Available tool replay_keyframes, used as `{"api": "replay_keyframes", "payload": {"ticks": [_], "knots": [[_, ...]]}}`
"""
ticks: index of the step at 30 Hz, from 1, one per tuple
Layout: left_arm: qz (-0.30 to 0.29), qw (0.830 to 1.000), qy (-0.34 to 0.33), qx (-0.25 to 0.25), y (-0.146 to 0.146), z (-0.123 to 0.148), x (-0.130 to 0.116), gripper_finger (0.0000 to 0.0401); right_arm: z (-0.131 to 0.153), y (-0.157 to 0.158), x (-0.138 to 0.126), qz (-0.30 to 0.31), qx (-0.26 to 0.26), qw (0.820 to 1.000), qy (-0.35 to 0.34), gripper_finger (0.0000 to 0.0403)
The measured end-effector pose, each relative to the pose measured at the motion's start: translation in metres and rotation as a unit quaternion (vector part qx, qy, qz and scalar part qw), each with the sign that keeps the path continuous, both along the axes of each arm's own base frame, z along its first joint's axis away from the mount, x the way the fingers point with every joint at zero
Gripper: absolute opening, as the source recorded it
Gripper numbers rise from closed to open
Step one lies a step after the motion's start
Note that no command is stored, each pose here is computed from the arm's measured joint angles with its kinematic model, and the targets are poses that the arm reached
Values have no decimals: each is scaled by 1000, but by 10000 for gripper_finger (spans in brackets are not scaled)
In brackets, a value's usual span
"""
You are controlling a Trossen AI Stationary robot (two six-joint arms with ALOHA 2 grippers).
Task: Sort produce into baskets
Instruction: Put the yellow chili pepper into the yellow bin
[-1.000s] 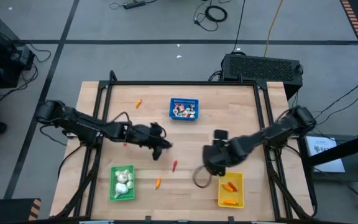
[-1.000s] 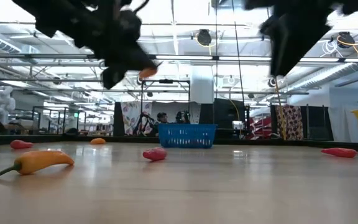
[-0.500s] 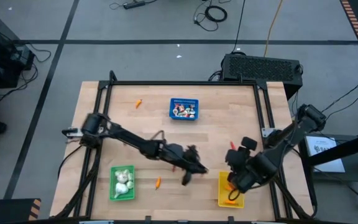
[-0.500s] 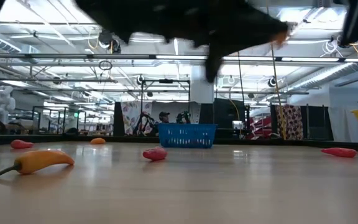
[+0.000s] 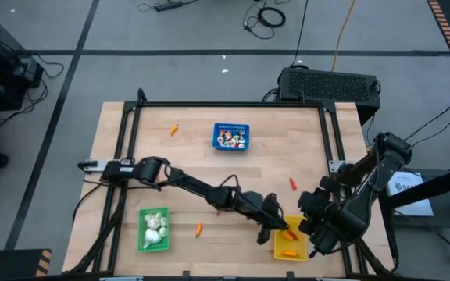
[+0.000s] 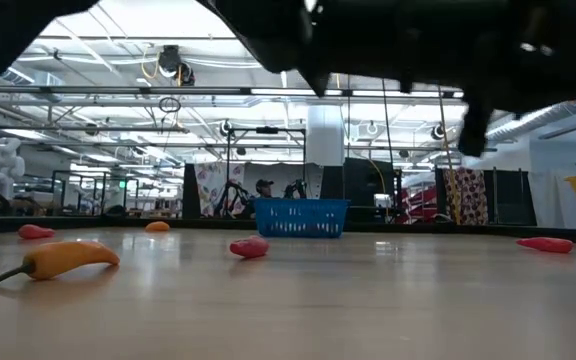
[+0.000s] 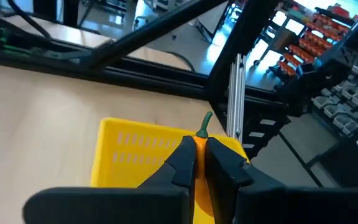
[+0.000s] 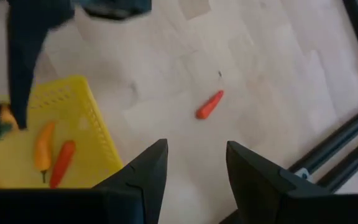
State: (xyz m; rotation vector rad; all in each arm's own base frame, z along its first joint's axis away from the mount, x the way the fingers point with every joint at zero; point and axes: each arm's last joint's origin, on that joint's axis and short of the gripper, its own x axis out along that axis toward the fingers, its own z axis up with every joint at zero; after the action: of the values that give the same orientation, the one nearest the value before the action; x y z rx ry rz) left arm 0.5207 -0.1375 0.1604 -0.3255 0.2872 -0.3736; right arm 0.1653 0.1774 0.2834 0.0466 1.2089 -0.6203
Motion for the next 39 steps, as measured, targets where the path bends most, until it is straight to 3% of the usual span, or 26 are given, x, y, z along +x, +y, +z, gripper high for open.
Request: {"api": "replay_keyframes", "payload": {"ticks": [10,20,26,31,36,39], "knots": [[-29,999,-11,41,-15,-8,6,37,1,3,-2,16,-18,999,-23,155],[-31,998,-14,53,-12,-8,7,128,2,1,-1,35,-45,997,-44,155],[-66,989,67,110,11,16,-4,141,2,2,0,27,-43,998,-49,155],[-53,961,223,156,39,48,-37,141,2,1,1,35,-58,996,-66,155],[-30,897,348,269,51,80,-84,141,4,1,2,50,-82,991,-91,155],[-8,870,385,307,58,104,-109,141,5,1,6,57,-105,983,-140,155]]}}
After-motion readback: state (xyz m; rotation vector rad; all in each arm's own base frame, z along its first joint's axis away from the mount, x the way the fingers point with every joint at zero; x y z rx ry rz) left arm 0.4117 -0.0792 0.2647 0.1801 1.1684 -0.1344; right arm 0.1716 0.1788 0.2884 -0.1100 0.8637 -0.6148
